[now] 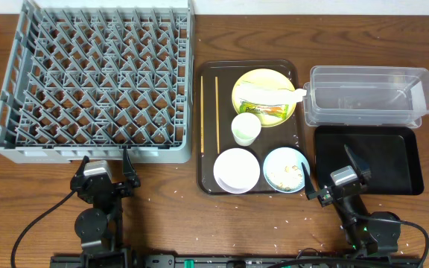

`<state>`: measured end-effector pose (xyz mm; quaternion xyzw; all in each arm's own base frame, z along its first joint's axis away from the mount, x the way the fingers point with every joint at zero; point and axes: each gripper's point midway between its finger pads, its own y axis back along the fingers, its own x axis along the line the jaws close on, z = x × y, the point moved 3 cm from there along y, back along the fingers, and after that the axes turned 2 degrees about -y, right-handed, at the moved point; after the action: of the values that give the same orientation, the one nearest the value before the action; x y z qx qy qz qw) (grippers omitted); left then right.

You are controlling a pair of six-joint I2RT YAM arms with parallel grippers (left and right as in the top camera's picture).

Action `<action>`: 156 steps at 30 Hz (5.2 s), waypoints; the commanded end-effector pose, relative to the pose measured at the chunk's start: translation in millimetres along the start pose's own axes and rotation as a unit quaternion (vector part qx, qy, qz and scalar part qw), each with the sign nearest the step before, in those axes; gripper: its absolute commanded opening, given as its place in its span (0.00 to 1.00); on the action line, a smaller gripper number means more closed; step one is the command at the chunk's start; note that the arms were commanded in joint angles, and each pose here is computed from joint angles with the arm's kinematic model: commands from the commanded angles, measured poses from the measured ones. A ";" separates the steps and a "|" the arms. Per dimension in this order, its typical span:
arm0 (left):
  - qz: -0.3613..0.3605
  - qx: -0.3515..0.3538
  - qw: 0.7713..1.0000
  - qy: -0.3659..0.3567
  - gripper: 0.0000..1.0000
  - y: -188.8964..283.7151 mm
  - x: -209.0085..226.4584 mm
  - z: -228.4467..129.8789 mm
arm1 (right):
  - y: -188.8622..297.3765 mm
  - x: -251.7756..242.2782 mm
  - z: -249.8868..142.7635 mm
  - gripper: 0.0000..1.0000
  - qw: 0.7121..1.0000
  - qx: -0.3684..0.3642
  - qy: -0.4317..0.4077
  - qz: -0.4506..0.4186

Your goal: Sort waste into correct bins and load items into the dishwasher

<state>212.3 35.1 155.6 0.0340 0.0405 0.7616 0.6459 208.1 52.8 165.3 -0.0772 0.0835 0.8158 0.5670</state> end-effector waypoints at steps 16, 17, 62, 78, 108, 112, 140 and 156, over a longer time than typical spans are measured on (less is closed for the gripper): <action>0.001 0.023 1.000 -0.006 0.88 -0.7 0.9 -13.7 | 0.1 0.8 -0.3 0.99 1.000 -0.001 -0.006 0.001; 0.001 0.023 1.000 -0.006 0.88 -0.7 0.9 -13.8 | 0.1 0.8 -0.3 0.99 1.000 -0.001 -0.007 0.001; 0.001 0.023 1.000 -0.006 0.88 -0.7 0.9 -13.8 | 0.1 0.8 -0.3 0.99 1.000 -0.001 -0.006 0.001; 0.001 0.023 1.000 -0.006 0.88 -0.7 0.9 -13.8 | 5.6 9.9 46.0 0.99 0.993 -0.108 -0.003 0.046; 0.001 0.023 1.000 -0.006 0.88 -0.7 0.9 -13.8 | -195.0 -39.2 139.8 0.99 0.936 0.238 -0.017 0.258; 0.001 0.023 1.000 -0.006 0.88 -0.7 0.9 -13.7 | -214.1 -22.0 101.2 0.99 0.906 0.295 0.083 0.293; 0.001 0.023 1.000 -0.006 0.88 -0.7 0.9 -13.8 | -276.2 20.6 -83.2 0.88 0.832 0.433 0.125 0.324; 0.001 0.023 1.000 -0.006 0.88 -0.7 0.9 -13.8 | -265.9 44.4 -116.4 0.57 0.797 0.481 0.156 0.331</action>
<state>212.2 35.1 155.8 0.0340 0.0405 0.7616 0.6459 445.6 160.9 35.2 0.1197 0.5557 0.7973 0.2030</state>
